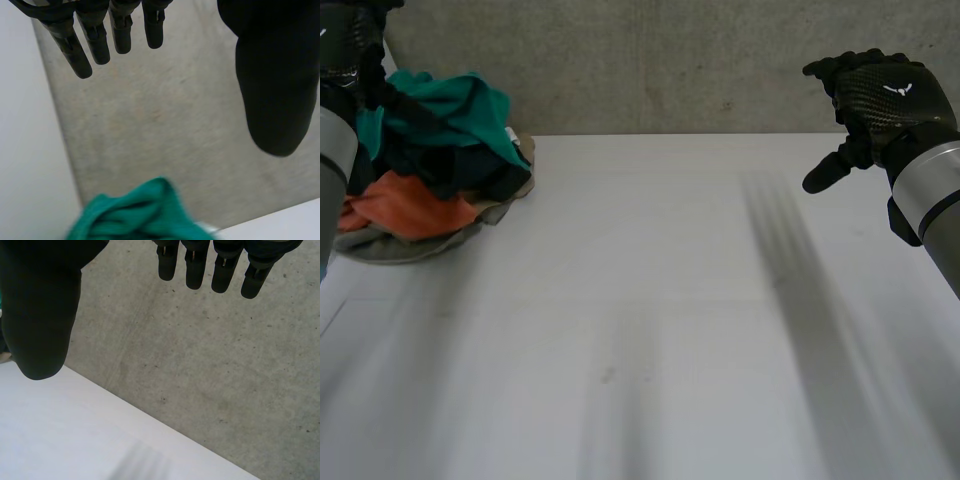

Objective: Fold the laundry.

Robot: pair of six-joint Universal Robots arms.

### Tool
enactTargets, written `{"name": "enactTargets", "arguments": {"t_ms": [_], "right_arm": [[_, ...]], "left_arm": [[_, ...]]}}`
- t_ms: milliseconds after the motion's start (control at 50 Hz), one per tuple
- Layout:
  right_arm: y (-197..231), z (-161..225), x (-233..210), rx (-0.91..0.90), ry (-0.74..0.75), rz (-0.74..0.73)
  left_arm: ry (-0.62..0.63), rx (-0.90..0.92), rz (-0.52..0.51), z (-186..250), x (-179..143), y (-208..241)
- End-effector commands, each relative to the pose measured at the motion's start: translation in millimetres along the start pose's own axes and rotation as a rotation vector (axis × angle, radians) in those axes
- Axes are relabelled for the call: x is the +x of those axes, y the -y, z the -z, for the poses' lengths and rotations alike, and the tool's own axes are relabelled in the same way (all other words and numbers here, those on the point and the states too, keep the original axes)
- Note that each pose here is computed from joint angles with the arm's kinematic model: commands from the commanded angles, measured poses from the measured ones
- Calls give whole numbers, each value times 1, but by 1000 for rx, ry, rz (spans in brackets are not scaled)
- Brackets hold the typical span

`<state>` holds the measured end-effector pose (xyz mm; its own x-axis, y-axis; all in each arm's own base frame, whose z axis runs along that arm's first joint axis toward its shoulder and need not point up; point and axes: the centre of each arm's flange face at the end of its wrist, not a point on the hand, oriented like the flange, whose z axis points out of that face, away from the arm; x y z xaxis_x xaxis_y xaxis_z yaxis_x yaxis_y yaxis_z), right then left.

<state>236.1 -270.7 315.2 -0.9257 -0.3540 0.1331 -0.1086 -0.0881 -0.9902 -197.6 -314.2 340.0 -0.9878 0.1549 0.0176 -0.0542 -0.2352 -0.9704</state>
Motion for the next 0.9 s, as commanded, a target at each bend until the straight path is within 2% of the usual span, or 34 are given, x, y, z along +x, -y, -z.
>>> {"name": "enactTargets", "arguments": {"t_ms": [20,140,220,380,560,640,660,720,740,780,820,900], "right_arm": [[-3,1,-1,-8,3,3],[-4,1,-1,-12,3,3],[-4,1,-1,-12,3,3],[-11,1,0,-32,2,5],[-14,-1,-1,-39,2,6],[-12,-2,0,-34,0,6],[-11,-2,1,-30,-2,7],[-9,-3,3,-24,-6,7],[-8,-3,6,-19,-16,8],[-7,-5,10,-18,-27,8],[-6,-6,15,-15,-41,8],[-2,-6,19,-6,-52,7]], "left_arm": [[61,-42,-196,-72,-25,-55],[140,-81,-227,-114,-67,-108],[150,-61,-235,-135,-83,-139],[55,16,-246,-160,-90,-180],[22,75,-246,-171,-81,-177],[-11,145,-237,-168,-55,-134],[-27,194,-229,-163,-43,-100],[-50,257,-215,-149,-29,-53],[-60,316,-203,-138,-21,-18],[-86,385,-171,-123,-7,18],[-142,483,-100,-97,16,68],[-233,591,33,-53,41,129]]}}
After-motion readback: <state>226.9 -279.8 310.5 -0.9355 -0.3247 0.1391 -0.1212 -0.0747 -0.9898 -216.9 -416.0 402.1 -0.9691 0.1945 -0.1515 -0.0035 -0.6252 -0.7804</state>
